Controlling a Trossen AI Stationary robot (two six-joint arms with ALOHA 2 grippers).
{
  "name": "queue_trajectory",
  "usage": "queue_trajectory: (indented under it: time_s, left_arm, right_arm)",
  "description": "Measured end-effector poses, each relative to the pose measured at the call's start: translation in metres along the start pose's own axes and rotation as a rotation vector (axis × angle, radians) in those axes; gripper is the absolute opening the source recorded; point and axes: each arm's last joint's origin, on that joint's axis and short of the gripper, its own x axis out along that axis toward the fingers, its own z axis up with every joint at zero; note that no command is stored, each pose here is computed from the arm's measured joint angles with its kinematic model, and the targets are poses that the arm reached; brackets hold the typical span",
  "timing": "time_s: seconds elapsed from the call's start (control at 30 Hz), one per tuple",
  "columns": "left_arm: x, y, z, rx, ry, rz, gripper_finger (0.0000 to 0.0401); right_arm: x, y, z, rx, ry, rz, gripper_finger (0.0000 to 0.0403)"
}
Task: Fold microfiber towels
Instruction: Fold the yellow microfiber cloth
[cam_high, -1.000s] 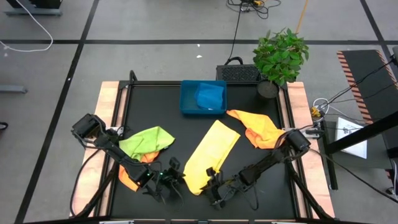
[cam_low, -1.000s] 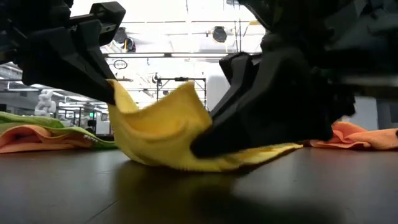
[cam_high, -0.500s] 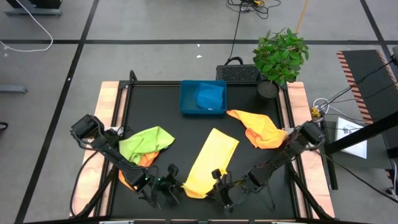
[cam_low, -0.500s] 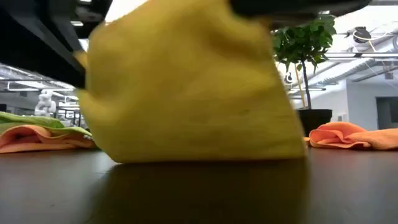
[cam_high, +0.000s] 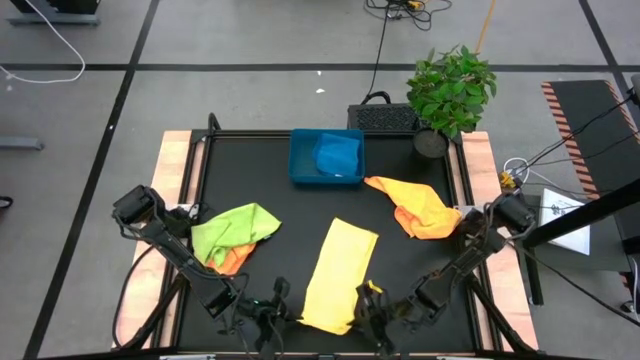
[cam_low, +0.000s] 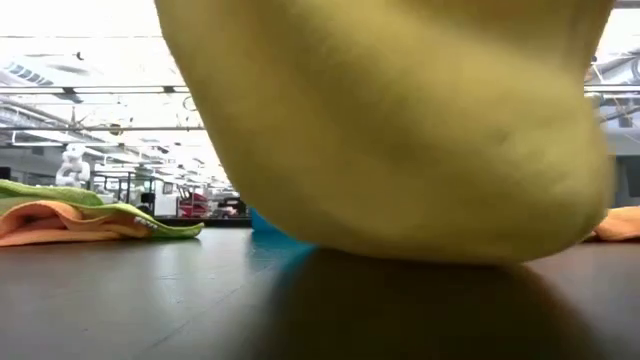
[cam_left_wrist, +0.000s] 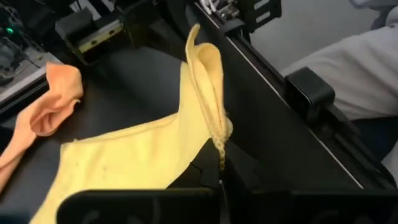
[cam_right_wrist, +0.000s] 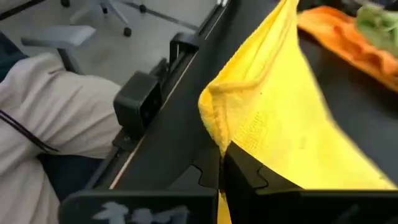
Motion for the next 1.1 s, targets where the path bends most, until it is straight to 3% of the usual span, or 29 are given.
queue_trajectory:
  time_s: [0.2,0.43,0.7,0.9,1.1]
  left_arm:
    - [-0.007,-0.005,0.018,-0.031,-0.054,-0.062,0.0002]
    - [-0.006,-0.002,0.018,0.097,-0.040,-0.014,0.0002]
    - [0.020,0.052,-0.005,0.122,0.184,0.102,0.0002]
    - [0.036,0.099,-0.016,0.117,0.260,0.188,0.0002]
    - [0.048,0.140,-0.029,0.059,0.295,0.142,0.0003]
  right_arm:
    - [-0.021,0.011,0.013,0.000,-0.082,-0.026,0.0000]
    - [-0.028,0.009,0.015,0.004,-0.078,-0.061,0.0000]
    - [-0.030,-0.001,-0.006,0.072,0.070,-0.289,0.0000]
    - [-0.032,-0.016,-0.023,0.143,0.153,-0.467,0.0000]
    - [-0.024,-0.044,-0.060,0.251,0.220,-0.571,0.0000]
